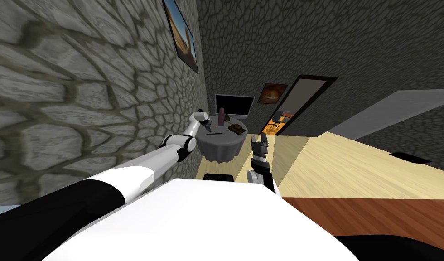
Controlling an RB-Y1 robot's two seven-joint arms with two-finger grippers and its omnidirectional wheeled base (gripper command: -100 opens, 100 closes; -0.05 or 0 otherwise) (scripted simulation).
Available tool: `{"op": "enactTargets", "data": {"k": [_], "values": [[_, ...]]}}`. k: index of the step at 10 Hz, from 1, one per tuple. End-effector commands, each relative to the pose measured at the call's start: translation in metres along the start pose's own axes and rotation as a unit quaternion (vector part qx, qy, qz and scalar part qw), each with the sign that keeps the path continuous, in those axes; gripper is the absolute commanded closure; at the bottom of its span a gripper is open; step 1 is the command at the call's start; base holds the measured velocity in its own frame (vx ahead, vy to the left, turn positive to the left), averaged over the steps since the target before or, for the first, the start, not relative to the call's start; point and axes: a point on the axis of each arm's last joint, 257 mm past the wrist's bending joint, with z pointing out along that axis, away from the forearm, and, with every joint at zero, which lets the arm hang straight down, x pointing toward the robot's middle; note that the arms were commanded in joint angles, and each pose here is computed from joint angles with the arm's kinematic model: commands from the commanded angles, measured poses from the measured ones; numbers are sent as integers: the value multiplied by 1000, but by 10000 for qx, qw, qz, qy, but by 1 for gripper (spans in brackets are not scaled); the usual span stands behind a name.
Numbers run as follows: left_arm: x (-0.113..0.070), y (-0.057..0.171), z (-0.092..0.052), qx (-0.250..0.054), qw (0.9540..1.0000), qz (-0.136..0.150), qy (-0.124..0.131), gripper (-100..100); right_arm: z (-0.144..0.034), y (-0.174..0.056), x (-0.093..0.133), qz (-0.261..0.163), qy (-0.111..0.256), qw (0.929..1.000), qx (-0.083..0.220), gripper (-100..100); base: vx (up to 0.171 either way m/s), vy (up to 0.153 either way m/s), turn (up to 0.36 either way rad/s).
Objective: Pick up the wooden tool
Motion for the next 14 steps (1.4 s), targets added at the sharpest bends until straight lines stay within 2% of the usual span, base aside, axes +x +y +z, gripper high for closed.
{"op": "enactTargets", "data": {"k": [1, 2, 3, 4, 5, 7, 8, 9, 10, 11, 14], "values": [[6, 9, -4, -299, 9995, 25, -34, -100, 0, 0, 0, 0, 0, 10000, 0, 0, 38, -28, 37], [5, 12, -2, -338, 9994, 14, -46, -100, 0, 0, 0, 0, 0, 10000, 0, 0, 42, -30, 27], [9, 21, -5, -599, 9982, 40, -80, -100, 0, 0, 0, 0, 0, 10000, 0, 0, 45, -39, 43], [8, 23, -4, -633, 9979, 34, -90, -100, 0, 0, 0, 0, 0, 10000, 0, 0, 46, -39, 19], [11, 34, -7, -906, 9958, 56, -136, -100, 0, 0, 0, 0, 0, 10000, 0, 0, 60, -51, 37], [13, 45, -10, -1163, 9930, 79, -183, -100, 0, 0, 0, 0, 0, 10000, 1, 0, 70, -59, 44], [14, 56, -12, -1396, 9899, 100, -230, -100, 0, 0, 0, 0, 0, 10000, 0, 0, 53, -39, 43], [14, 56, -12, -1393, 9899, 101, -229, -100, 0, 0, 0, 0, 0, 10000, 0, 0, 34, -28, 19], [15, 66, -14, -1606, 9866, 120, -275, -100, 0, 0, 0, 0, 0, 10000, 0, 0, 33, -27, 25], [15, 66, -14, -1606, 9866, 120, -275, -100, 0, 0, 0, 0, 0, 10000, 0, 0, 22, -25, 16], [12, 93, -14, -2097, 9769, 151, -389, -100, 0, 0, 0, 0, 0, 10000, 0, 0, 24, -37, 37]]}}
